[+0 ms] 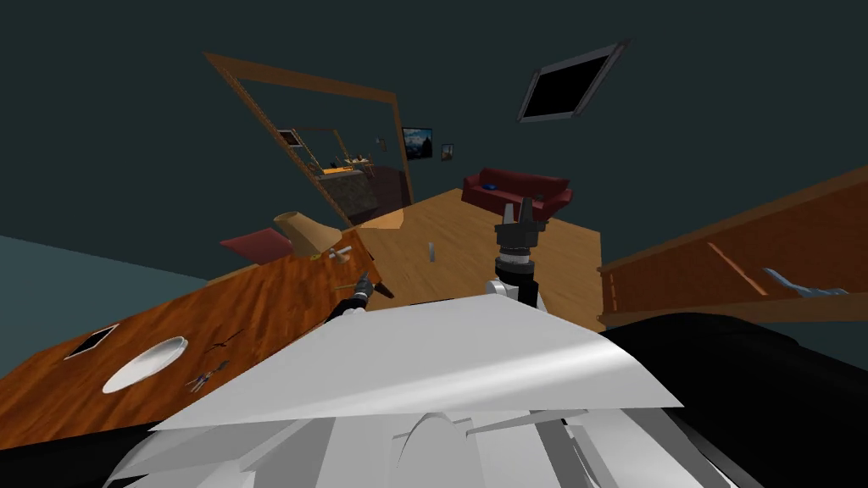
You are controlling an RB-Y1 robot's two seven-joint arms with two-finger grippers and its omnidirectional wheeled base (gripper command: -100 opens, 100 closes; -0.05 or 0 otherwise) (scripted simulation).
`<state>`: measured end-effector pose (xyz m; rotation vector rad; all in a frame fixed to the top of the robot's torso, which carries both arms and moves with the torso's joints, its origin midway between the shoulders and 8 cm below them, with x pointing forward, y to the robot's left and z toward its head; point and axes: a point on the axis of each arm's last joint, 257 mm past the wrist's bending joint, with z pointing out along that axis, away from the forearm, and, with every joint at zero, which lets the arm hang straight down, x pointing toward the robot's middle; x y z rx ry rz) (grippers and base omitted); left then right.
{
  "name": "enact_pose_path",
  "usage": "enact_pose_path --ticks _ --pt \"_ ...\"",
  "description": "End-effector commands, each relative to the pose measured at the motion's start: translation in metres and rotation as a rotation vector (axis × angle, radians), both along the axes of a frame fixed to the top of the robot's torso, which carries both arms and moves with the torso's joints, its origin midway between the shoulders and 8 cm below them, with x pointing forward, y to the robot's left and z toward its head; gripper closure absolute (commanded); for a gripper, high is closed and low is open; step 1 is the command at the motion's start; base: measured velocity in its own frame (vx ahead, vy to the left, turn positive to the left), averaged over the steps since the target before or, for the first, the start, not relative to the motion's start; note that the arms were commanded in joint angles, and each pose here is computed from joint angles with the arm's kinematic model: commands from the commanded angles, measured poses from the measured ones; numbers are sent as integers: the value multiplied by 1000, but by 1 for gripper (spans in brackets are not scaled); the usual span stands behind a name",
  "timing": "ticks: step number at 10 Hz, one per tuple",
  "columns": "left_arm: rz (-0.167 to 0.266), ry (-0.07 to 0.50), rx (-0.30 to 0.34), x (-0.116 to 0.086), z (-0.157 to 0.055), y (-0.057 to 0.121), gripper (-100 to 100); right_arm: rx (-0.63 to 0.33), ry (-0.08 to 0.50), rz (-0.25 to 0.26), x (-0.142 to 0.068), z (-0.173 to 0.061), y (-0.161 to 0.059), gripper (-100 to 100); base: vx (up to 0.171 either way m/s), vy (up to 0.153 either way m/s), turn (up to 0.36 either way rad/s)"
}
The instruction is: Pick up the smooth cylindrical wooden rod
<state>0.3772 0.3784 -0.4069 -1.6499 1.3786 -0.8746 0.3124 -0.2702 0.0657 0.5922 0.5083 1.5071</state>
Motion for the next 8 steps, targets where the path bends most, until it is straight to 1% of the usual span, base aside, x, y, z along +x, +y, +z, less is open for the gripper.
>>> enact_pose_path --ticks 1,2,3,4,5,6,7,8 --pt "1 23 -6 -7 -3 1 -100 0 0 0 0 0 0 0 3 6 29" --pt "23 104 -29 -26 -31 14 -100 0 0 0 0 0 0 0 8 5 -286" --pt "22 110 -31 -27 -32 13 -100 0 0 0 0 0 0 0 7 16 -176" --pt "45 182 -53 -47 -55 26 -100 0 0 0 0 0 0 0 11 19 -288" --pt "44 195 -57 -50 -59 26 -100 0 0 0 0 0 0 0 11 27 -150" --pt "74 265 -78 -73 -80 40 -100 0 0 0 0 0 0 0 17 37 -297" --pt "70 278 -83 -75 -83 38 -100 0 0 0 0 0 0 0 11 39 -175" --pt "95 350 -108 -98 -101 51 -100 0 0 0 0 0 0 0 4 42 -247"
